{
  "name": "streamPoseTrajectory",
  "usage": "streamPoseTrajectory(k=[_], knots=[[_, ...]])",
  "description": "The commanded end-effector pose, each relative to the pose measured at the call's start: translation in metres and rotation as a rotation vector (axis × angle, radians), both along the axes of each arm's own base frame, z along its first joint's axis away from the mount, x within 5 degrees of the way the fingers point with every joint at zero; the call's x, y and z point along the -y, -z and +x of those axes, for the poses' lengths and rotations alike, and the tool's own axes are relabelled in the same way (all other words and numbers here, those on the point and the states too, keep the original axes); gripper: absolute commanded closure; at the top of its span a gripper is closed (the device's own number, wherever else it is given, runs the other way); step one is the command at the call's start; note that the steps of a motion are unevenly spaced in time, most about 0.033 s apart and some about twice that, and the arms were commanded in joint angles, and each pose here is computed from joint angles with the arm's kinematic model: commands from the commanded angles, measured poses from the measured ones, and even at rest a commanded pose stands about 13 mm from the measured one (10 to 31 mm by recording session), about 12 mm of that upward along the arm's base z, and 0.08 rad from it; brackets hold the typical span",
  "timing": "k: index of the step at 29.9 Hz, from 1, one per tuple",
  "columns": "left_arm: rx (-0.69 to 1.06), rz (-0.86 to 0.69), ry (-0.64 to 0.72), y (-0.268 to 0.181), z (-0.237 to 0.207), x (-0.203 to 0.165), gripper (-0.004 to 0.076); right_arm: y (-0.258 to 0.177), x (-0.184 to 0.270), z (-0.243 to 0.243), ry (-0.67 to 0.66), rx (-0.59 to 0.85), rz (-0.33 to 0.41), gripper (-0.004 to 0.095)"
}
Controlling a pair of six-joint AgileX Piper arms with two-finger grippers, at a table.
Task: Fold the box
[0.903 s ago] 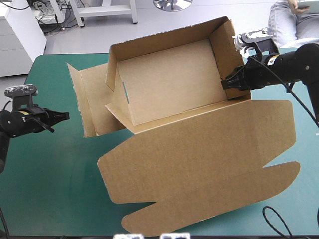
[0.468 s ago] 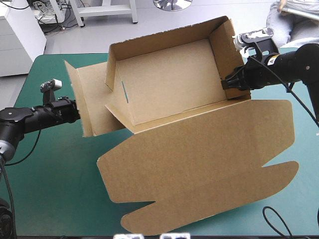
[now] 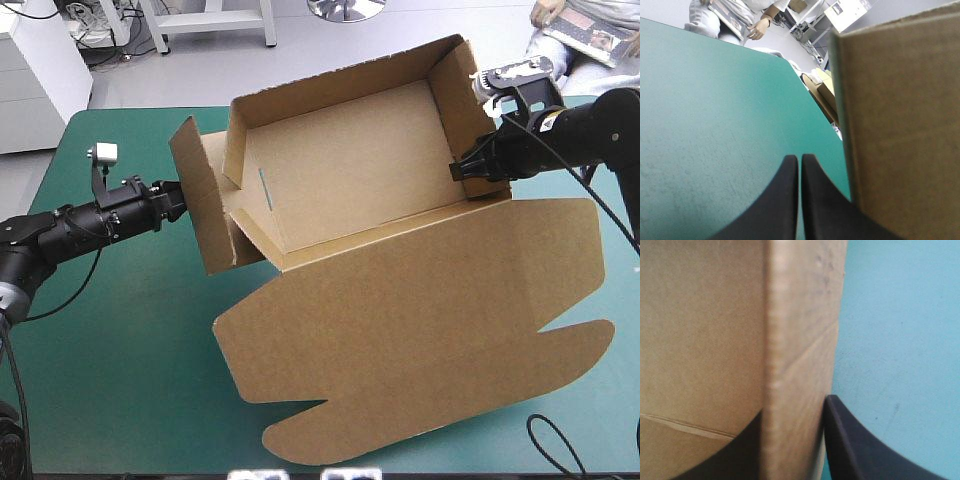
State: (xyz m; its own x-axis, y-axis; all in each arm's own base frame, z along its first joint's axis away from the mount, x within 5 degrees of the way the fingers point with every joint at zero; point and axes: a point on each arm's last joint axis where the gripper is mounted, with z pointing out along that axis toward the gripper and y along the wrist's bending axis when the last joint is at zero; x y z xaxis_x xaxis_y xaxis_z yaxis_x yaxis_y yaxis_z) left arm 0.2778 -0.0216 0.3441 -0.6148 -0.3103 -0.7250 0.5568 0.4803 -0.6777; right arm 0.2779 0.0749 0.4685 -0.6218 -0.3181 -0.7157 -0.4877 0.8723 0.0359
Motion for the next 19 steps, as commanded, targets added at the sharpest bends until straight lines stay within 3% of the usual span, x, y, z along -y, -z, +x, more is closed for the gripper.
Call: streamPoseTrajectory(k=[1, 9, 19], knots=[[0.097, -0.095, 0.120, -0.027, -0.015, 0.016, 0.0717, -0.017, 0.002, -0.013, -0.003, 0.042, 0.042, 0.0927], [0.147, -0.092, 0.257, -0.043, -0.021, 0.050, 0.0717, -0.003, 0.004, 0.004, 0.042, -0.005, 0.003, 0.0925], [0.189, -0.077, 0.277, -0.055, -0.022, 0.054, 0.0717, 0.001, 0.001, 0.010, 0.039, -0.014, 0.010, 0.0925]])
